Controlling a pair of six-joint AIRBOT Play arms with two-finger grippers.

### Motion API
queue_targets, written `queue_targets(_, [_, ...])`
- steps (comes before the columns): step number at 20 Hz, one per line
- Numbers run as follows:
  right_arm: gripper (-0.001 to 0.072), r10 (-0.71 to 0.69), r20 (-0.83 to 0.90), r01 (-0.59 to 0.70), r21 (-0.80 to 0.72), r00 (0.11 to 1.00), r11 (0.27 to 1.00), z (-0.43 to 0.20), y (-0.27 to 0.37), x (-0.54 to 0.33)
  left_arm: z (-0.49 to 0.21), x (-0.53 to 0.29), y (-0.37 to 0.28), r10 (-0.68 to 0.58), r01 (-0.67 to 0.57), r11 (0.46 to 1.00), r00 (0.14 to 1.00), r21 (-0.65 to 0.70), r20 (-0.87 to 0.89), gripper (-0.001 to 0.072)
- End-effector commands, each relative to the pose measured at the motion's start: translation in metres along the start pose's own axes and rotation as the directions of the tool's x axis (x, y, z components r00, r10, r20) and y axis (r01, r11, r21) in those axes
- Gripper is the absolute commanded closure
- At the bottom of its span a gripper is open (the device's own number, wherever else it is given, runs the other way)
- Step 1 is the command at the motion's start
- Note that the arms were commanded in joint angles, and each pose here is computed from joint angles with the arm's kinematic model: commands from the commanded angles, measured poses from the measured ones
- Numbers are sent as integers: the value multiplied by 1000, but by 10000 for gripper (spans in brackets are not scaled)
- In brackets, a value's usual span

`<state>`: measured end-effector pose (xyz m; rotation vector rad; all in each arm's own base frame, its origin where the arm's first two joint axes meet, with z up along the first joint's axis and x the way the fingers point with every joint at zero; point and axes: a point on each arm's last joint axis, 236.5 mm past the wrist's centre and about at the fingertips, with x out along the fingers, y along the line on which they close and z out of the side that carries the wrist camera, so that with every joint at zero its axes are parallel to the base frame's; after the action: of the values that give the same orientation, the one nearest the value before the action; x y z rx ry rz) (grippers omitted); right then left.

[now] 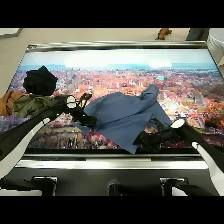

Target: Fold the shirts.

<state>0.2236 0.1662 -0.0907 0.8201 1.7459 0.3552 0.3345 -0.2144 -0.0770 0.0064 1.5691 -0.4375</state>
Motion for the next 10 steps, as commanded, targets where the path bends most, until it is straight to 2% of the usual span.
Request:
queue_targets(1, [203,-30,56,29,10,998,1000,-1,15,33,-4,0,1,4,-3,1000,1000,12,-17,676])
queue_targets(2, [326,-40,82,40,9,996,999,2,19,39,-7,0,1,4,-4,1000,1000,12,-29,676])
queue_targets(3, [536,-43,101,45,-16,994,999,4,23,42,-10,0,2,8,-7,1000,999,13,-43,676])
queue_targets(4, [669,-40,97,45,-46,994,998,4,28,41,-14,-1,2,11,-10,1000,998,22,-56,676])
queue_targets(6, [670,-57,126,78,-167,990,983,12,42,25,-21,-7,1,10,-8,999,997,36,-78,676])
queue_targets(7, [670,-96,180,141,-258,979,956,22,50,6,-20,-14,-1,10,-7,999,998,43,-64,677])
queue_targets(9, [670,-155,399,328,-411,904,850,53,81,-63,-2,-54,-3,46,-51,995,997,90,59,678])
queue_targets(10, [670,-143,554,442,-454,820,774,69,108,-115,11,-88,-3,81,-100,988,984,119,156,678])
